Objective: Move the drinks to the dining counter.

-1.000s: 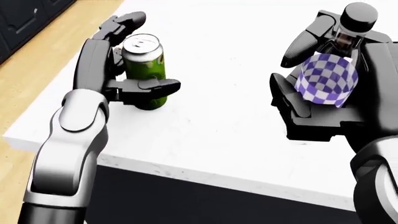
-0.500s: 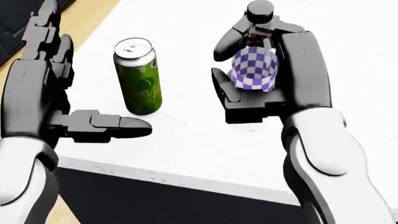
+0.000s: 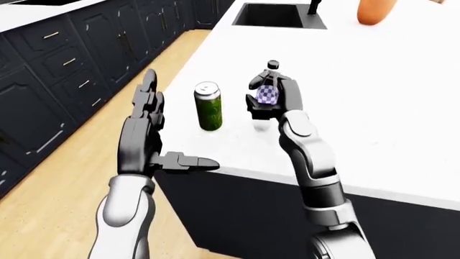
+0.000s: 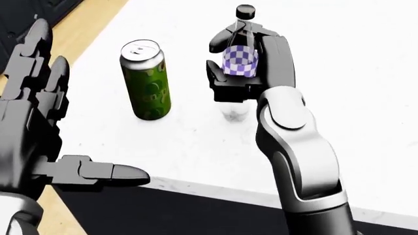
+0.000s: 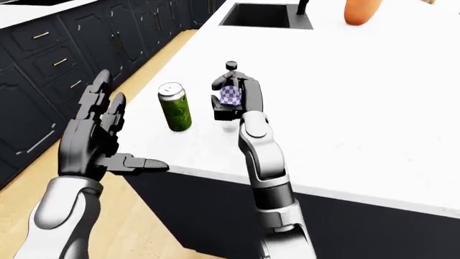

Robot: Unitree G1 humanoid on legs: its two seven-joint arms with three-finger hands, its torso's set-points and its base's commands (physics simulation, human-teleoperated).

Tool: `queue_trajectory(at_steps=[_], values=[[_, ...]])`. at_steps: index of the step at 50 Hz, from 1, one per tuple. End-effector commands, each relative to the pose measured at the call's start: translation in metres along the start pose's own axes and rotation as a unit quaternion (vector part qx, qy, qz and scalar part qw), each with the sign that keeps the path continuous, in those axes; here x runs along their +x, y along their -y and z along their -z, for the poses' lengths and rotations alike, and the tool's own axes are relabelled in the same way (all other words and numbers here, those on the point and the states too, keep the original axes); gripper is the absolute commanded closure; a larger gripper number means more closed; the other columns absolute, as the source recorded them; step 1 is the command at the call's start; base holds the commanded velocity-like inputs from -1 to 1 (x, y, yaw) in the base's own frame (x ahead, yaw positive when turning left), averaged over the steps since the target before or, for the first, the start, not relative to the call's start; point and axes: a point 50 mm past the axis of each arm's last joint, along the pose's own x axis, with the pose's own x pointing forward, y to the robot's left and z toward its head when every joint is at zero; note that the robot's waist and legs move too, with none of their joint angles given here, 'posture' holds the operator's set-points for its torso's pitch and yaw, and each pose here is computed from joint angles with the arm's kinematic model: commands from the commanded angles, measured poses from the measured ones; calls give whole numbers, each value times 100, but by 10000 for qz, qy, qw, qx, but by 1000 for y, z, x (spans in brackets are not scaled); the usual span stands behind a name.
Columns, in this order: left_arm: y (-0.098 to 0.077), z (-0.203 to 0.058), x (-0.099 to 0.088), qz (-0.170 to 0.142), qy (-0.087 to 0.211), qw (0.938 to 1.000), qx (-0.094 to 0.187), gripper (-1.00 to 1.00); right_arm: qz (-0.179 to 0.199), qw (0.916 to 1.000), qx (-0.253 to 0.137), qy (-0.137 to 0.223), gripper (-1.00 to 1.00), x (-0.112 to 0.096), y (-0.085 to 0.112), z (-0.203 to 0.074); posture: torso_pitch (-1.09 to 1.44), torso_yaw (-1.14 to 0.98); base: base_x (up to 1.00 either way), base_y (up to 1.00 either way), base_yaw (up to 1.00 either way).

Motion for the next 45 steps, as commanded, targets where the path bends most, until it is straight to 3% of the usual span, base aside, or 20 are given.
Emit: queue_trajectory(at_steps=[1, 14, 15, 16, 20, 29, 39, 45], values=[[-1, -13, -1, -30, 413, 9991, 26, -100, -25, 9984, 39, 562, 100, 1, -2, -20, 0, 0, 0, 0, 0], [-1, -8, -2, -44, 379, 9993, 34, -100, 12, 9989, 12, 465, 100, 3, 0, -6, 0, 0, 0, 0, 0], [-1, -8, -3, -43, 379, 9993, 36, -100, 8, 9989, 10, 465, 83, 3, 0, -6, 0, 0, 0, 0, 0], [-1, -8, -2, -45, 378, 9993, 42, -100, 6, 9989, 11, 463, 45, 3, 0, -6, 0, 0, 0, 0, 0], [-1, -8, -3, -42, 372, 9993, 42, -100, 1, 9989, 14, 463, 37, 3, 0, -7, 0, 0, 0, 0, 0], [-3, -9, -3, -40, 376, 9993, 40, -100, -27, 9989, -11, 468, -11, 1, 1, -8, 0, 0, 0, 0, 0], [-1, -11, -3, 3, 392, 9992, 15, -100, -41, 9988, -41, 493, -100, 0, 4, -9, 0, 0, 0, 0, 0], [-1, -12, -5, 18, 423, 9991, 14, -100, -87, 9988, -9, 489, -100, -4, 6, -9, 0, 0, 0, 0, 0]])
